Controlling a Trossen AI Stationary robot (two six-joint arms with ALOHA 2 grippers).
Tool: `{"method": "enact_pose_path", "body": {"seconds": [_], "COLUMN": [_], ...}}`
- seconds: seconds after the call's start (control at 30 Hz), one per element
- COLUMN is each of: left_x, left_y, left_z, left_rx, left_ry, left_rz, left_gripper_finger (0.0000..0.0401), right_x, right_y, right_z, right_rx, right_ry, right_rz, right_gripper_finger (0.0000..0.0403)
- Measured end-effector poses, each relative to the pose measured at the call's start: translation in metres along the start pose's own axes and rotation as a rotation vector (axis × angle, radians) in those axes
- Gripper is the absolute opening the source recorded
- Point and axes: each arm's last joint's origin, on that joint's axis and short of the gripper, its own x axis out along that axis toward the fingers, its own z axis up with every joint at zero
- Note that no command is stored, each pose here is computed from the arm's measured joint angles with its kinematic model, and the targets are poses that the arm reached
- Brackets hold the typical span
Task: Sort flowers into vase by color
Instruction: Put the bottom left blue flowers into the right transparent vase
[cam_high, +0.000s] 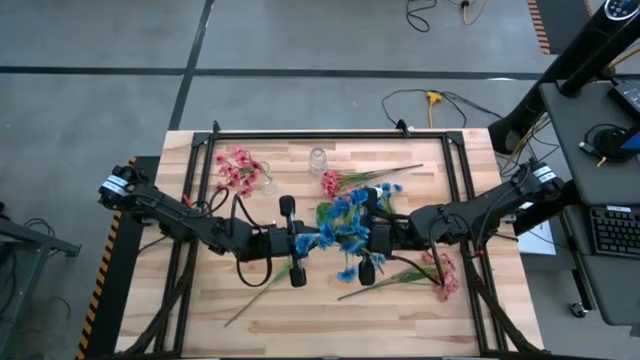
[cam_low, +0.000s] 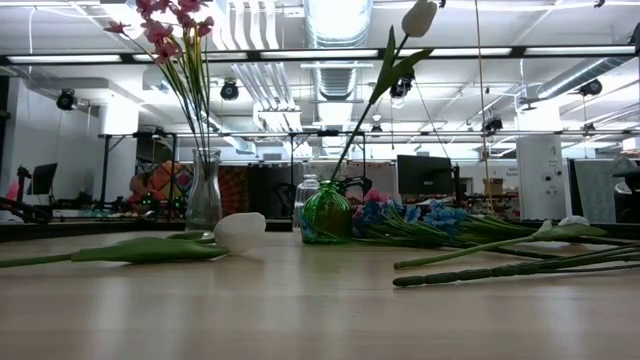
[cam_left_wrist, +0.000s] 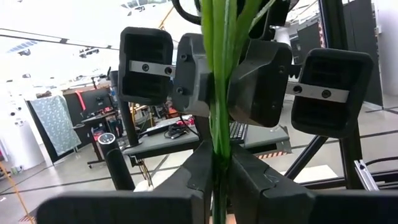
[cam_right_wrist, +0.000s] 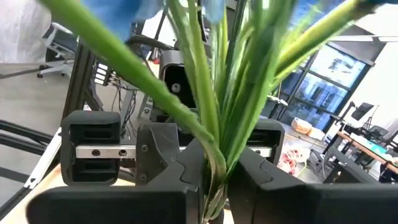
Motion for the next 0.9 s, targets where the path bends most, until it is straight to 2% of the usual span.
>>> {"method": "enact_pose_path", "body": {"seconds": [0.1,0.27,0.4,0.53,0.63,0.73,0.9], "left_x": [-0.001,-0.003,-0.009,-0.017,-0.025,-0.034,-0.050], "left_y": [0.000,0.001,0.003,0.002,-0.003,-0.009,-0.014], "left_z": [0.000,-0.001,-0.002,-0.005,-0.005,0.002,0.028], "left_rx": [0.003,0.007,-0.010,-0.042,-0.052,-0.071,-0.062], "left_ry": [0.010,0.053,0.123,0.219,0.274,0.267,0.283], "left_rz": [-0.004,-0.018,-0.038,-0.067,-0.104,-0.138,-0.158], "left_gripper_finger": [0.0048,0.0122,0.0186,0.0229,0.0243,0.0245,0.0238], "right_x": [0.000,-0.003,-0.006,-0.007,-0.006,-0.005,-0.012], "right_y": [0.000,-0.003,-0.007,-0.022,-0.043,-0.072,-0.132], "right_z": [0.000,0.003,0.007,0.020,0.029,0.034,0.028], "right_rx": [0.000,0.013,0.023,0.010,-0.011,-0.034,-0.046], "right_ry": [0.001,-0.006,0.009,0.031,0.060,0.098,0.110], "right_rz": [0.001,-0.004,-0.038,-0.082,-0.125,-0.187,-0.287], "right_gripper_finger": [0.0032,0.0031,0.0031,0.0031,0.0031,0.0031,0.0031]}}
